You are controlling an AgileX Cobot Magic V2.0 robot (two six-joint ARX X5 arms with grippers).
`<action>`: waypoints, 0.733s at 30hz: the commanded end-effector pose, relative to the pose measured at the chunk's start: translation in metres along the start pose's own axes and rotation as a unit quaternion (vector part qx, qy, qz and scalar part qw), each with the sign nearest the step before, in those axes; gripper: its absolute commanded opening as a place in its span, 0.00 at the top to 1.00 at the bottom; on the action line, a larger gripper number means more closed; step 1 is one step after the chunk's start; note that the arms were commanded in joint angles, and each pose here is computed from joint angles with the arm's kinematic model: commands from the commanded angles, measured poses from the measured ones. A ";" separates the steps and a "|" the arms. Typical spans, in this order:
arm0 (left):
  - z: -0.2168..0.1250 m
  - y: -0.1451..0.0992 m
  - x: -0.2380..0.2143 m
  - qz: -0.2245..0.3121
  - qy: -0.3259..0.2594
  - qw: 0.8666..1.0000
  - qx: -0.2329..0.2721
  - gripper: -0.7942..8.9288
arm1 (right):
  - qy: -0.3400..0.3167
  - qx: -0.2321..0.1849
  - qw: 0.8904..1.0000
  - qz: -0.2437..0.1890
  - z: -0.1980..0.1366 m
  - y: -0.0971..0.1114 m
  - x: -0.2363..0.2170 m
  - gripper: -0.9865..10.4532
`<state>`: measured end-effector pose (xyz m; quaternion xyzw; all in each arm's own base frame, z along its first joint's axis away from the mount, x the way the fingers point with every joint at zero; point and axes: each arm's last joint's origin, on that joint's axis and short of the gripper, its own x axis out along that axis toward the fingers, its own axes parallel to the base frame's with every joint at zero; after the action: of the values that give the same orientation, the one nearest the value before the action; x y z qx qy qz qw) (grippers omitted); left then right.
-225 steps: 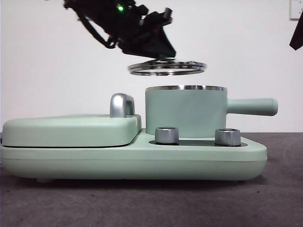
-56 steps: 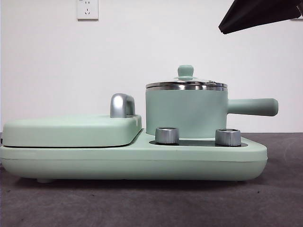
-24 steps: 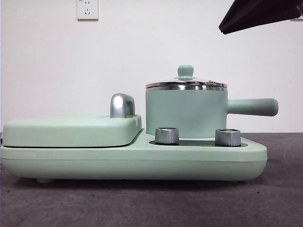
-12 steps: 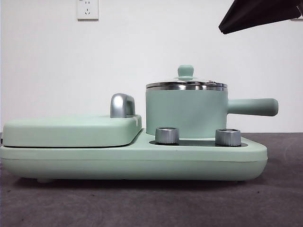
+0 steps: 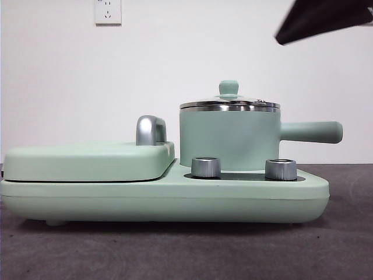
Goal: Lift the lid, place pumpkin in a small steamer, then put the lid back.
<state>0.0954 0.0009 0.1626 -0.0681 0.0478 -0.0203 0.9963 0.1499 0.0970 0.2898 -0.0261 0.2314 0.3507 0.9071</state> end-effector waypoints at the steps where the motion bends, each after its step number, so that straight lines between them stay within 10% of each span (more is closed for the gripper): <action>1: -0.005 0.001 0.002 0.001 0.001 1.000 -0.001 0.91 | -0.011 -0.019 0.999 -0.048 -0.004 -0.005 -0.005 0.89; 22: -0.005 0.001 0.002 0.001 0.001 1.000 -0.001 0.91 | -0.151 0.014 0.955 -0.256 -0.090 -0.045 -0.051 0.89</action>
<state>0.0954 0.0009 0.1626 -0.0681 0.0476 -0.0204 0.9963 0.1093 0.0128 0.2273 -0.0133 0.0891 0.1055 0.9903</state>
